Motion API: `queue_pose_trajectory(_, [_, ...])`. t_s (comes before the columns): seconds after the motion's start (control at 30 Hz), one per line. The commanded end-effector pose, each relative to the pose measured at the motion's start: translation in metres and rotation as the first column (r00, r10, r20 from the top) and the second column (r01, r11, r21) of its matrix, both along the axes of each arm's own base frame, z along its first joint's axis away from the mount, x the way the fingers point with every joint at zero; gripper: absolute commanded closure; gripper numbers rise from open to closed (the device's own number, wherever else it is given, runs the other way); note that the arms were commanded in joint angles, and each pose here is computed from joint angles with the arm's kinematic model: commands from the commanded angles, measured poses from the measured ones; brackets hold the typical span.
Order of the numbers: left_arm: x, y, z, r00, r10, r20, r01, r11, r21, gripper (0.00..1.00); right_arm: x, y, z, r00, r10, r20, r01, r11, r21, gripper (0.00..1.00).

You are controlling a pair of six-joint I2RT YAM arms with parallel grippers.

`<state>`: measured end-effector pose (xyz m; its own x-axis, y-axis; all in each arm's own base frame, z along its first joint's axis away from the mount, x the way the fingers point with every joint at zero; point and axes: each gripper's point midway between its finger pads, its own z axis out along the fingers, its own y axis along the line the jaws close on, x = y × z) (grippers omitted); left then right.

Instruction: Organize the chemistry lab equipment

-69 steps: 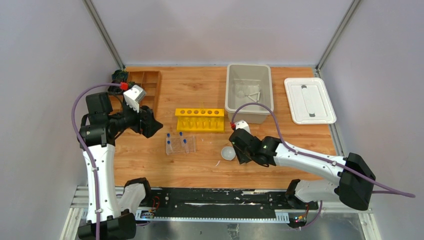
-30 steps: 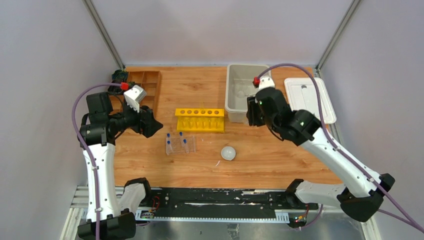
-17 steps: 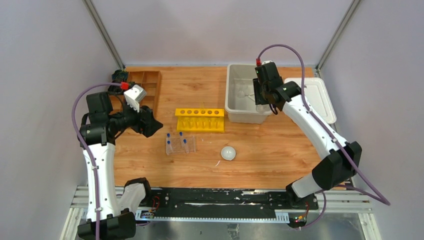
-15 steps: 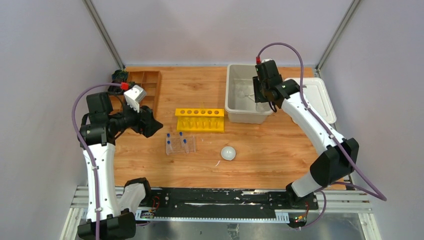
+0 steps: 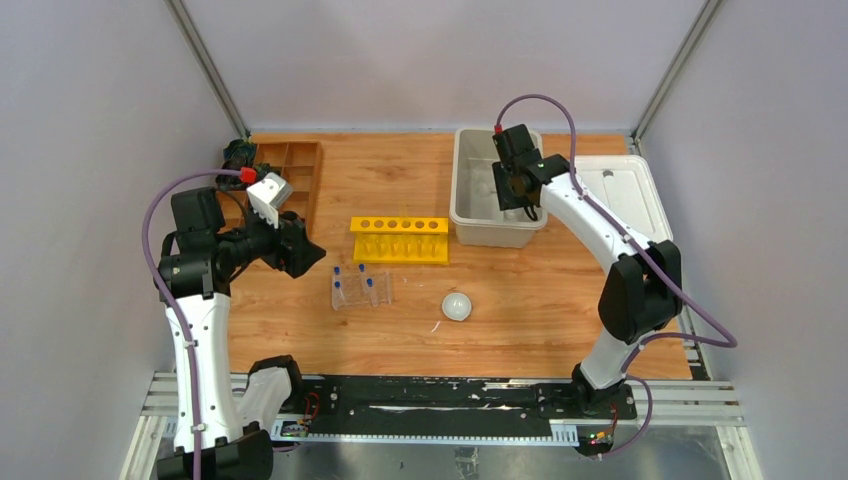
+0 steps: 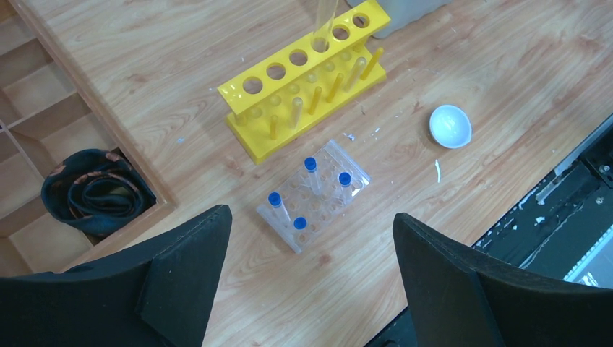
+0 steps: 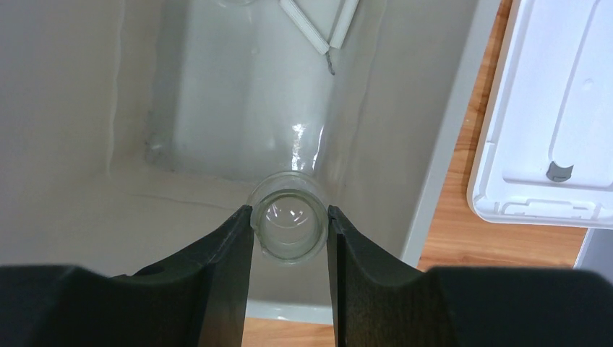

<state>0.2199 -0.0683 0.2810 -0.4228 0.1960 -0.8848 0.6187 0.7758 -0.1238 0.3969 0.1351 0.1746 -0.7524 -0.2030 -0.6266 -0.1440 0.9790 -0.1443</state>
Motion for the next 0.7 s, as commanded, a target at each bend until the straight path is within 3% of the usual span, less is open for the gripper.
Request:
queue_pose_trajectory(0.0, [0.0,0.001,0.0,1.0,0.0,0.015,0.0,1.0,0.011,0.12,0.001,-0.012,-0.006,1.0,-0.025,0.001,0.025,0.999,-0.038,1.0])
queue_pose_trajectory(0.37, [-0.002,0.001,0.006,0.999,0.001,0.035,-0.001,1.0,0.016,0.12,-0.003,-0.021,-0.042,0.995,-0.077,-0.059,0.071,0.993,-0.093,0.99])
queue_pose_trajectory(0.53, [-0.004,0.001,0.006,0.999,-0.003,0.032,0.003,1.0,0.019,0.12,-0.004,-0.021,-0.044,0.993,-0.098,-0.065,0.092,0.992,-0.087,0.87])
queue_pose_trajectory(0.67, [-0.003,0.002,0.005,1.0,0.0,0.027,-0.001,1.0,0.022,0.12,-0.003,-0.016,-0.023,0.995,-0.094,-0.035,0.093,0.995,-0.042,0.64])
